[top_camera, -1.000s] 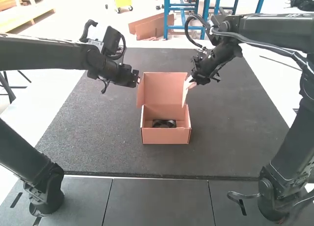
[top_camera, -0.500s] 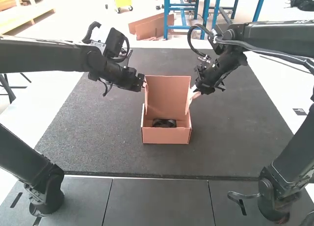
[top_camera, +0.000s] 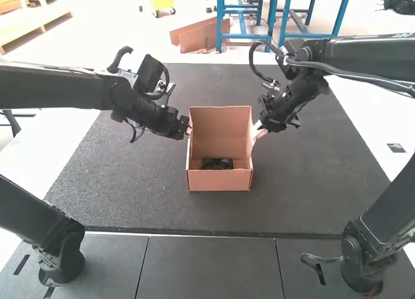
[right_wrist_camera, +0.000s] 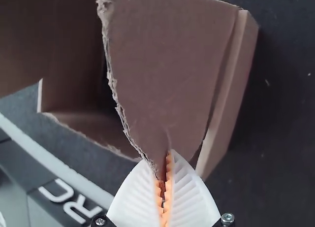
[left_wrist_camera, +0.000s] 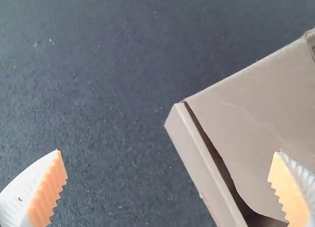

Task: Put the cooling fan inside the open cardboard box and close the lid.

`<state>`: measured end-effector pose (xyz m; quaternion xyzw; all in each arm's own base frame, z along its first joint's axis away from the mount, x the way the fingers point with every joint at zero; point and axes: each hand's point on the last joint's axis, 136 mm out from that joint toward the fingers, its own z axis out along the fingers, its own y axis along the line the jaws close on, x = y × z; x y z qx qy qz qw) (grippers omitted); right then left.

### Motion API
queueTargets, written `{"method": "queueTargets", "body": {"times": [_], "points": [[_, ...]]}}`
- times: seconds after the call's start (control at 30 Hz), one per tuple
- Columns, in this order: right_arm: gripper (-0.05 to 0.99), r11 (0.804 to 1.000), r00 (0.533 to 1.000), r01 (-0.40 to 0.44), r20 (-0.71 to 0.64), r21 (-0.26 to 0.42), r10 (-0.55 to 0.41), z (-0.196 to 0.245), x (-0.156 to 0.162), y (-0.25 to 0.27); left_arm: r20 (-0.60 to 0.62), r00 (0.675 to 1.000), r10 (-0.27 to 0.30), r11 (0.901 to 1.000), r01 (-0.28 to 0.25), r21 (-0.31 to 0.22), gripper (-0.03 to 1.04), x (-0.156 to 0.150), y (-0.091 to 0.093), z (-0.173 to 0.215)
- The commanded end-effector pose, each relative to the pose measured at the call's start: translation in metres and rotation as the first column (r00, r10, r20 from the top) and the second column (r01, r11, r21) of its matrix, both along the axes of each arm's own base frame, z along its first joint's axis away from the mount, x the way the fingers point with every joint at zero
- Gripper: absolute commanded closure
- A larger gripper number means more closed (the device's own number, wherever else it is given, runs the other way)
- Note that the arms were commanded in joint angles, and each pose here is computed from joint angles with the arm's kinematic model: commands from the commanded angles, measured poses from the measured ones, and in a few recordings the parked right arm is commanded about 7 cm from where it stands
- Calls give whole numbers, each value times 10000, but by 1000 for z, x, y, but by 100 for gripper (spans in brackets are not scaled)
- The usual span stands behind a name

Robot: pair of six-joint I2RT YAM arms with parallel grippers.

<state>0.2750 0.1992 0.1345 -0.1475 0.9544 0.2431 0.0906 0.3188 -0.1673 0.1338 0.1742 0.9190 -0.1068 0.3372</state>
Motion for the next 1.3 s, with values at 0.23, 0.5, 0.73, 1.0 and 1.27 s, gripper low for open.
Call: {"method": "queueTargets", "body": {"times": [0.23,0.5,0.73,1.0,1.27], "points": [[95,9991,9991,-407,-158,-99,405,-10,-19,8,56,9996,-289,9990,291,-353,4,-17,-1,4],[95,9923,9979,-653,-61,-1055,651,-29,-26,-5,-444,9986,-274,9996,275,13,4,-33,9,-5],[32,9967,9988,-235,410,-774,267,-10,-10,0,17,9998,185,9945,-185,1031,4,-31,35,2],[1,9992,9950,-35,994,-399,74,21,-10,-8,1775,9681,1769,9761,-1957,947,4,11,67,52],[2,9950,9449,983,3154,-163,-882,52,1,-45,2946,9282,2274,9667,-2517,469,4,46,66,95]]}}
